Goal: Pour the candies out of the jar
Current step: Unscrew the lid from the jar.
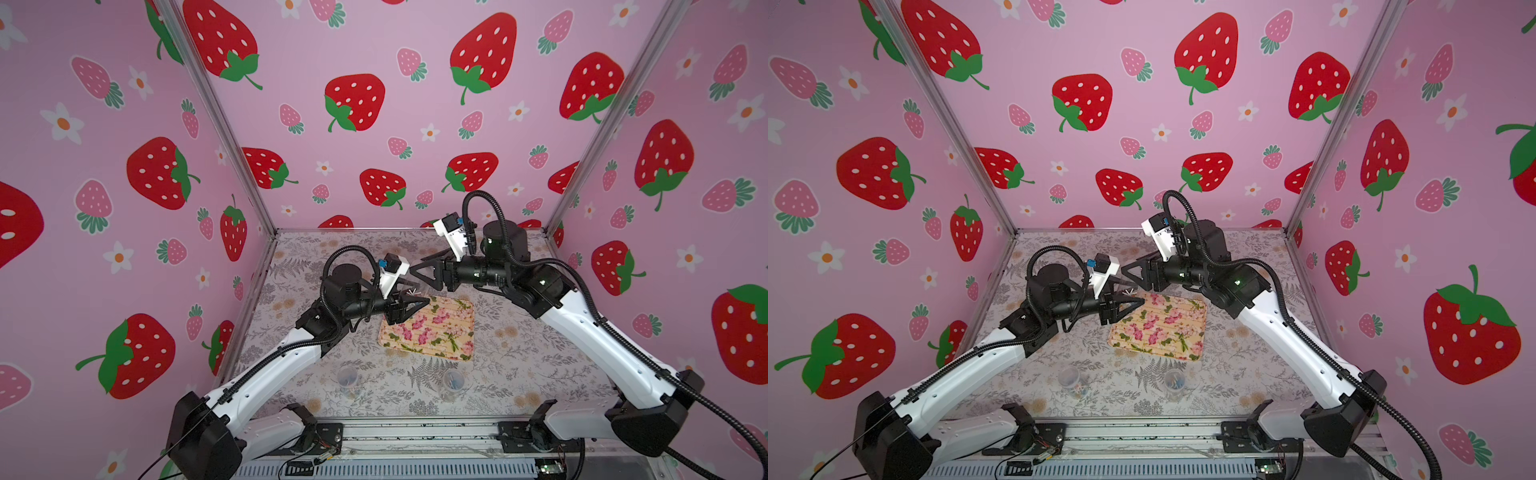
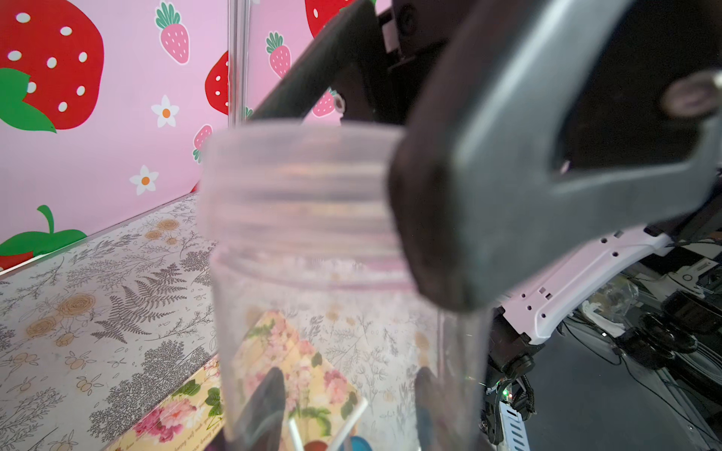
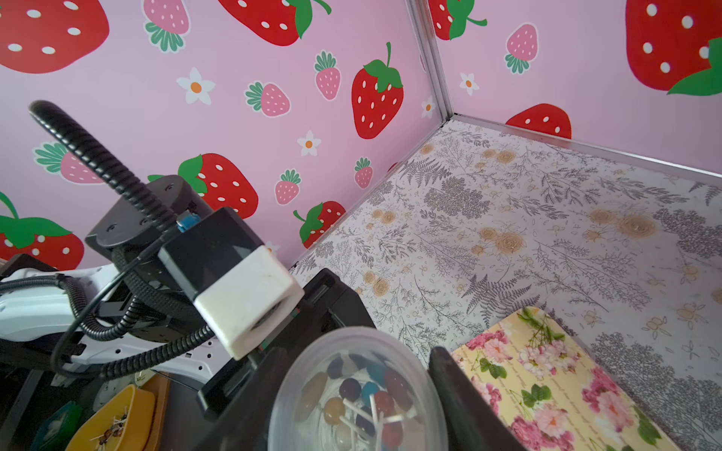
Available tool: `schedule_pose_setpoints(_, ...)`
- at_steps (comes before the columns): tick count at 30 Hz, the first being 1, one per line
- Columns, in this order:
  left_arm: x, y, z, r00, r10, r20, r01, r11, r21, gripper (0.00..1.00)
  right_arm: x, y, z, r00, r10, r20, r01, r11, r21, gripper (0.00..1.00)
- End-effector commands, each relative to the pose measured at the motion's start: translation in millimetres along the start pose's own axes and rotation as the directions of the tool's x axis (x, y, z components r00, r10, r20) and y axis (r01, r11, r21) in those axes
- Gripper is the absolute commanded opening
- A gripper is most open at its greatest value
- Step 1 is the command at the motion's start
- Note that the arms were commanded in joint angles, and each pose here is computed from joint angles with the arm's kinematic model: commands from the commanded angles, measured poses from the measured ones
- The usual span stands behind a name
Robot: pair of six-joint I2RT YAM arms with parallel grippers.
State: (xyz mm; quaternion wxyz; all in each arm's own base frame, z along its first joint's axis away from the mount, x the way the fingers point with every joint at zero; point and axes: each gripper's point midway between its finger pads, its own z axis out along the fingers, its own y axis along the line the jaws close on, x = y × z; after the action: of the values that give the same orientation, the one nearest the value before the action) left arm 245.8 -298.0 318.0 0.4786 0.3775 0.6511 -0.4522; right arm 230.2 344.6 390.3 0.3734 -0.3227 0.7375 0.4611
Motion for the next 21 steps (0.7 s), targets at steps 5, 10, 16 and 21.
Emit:
schedule_pose_setpoints(5,-21,-21,-5,0.997,0.061,0.054,-0.065,0.994,0.083,0.39,-19,8,-8,0.991,-0.13,0.043,0.132,0.989,-0.068,0.47)
schedule_pose_setpoints(10,-25,-29,-7,0.997,0.06,0.057,-0.066,0.991,0.119,0.39,-38,20,-22,0.97,-0.21,0.125,0.237,0.937,-0.258,0.47)
schedule_pose_setpoints(16,-31,-36,-9,0.996,0.056,0.063,-0.064,0.987,0.149,0.39,-39,36,-31,0.9,-0.389,0.198,0.436,0.819,-0.373,0.46)
schedule_pose_setpoints(21,-35,-38,-9,0.996,0.042,0.072,-0.054,0.984,0.167,0.39,-45,38,-33,0.865,-0.444,0.234,0.501,0.778,-0.378,0.45)
